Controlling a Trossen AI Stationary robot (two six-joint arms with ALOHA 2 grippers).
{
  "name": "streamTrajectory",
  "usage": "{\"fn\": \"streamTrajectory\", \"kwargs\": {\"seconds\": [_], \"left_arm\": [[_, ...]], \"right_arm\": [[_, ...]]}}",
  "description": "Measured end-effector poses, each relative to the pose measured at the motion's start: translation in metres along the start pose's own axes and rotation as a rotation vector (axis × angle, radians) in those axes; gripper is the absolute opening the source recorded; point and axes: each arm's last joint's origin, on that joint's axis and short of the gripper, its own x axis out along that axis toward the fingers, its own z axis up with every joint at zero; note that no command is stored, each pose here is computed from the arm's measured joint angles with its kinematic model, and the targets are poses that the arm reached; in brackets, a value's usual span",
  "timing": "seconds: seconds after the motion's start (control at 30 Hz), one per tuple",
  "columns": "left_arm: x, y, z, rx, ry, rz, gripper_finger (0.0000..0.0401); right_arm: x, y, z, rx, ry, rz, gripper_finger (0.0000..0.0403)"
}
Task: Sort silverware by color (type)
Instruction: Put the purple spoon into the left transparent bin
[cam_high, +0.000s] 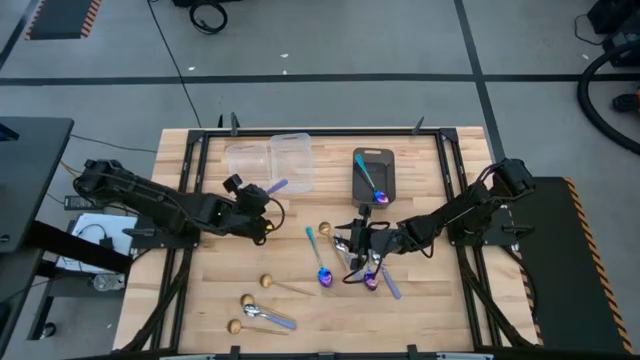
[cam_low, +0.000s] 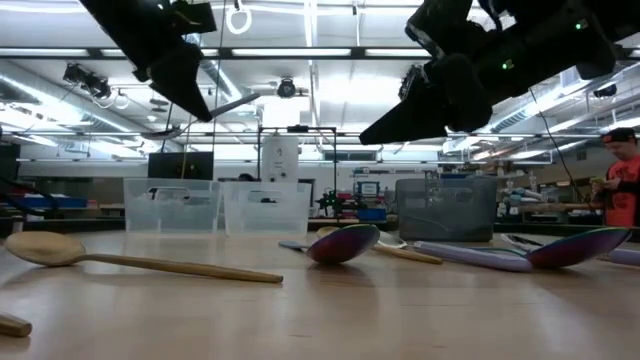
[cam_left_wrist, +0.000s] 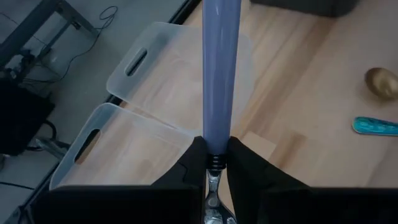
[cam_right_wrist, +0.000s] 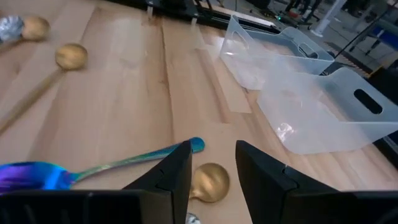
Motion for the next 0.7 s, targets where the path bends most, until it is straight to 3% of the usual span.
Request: {"fn": "streamTrajectory", "kwargs": {"seconds": [0.43, 0.7], "left_arm": [[0.014, 0.012, 0.004, 0.001, 0.014, 0.083, 0.0046], [0.033, 0.025, -0.023, -0.05, 0.008, 0.087, 0.0046]], "right_arm": [[0.009, -0.013, 0.0, -0.085, -0.012, 0.065, 0.0134], [0.013, -0.018, 0.0, -0.088, -0.013, 0.078, 0.0134]]}}
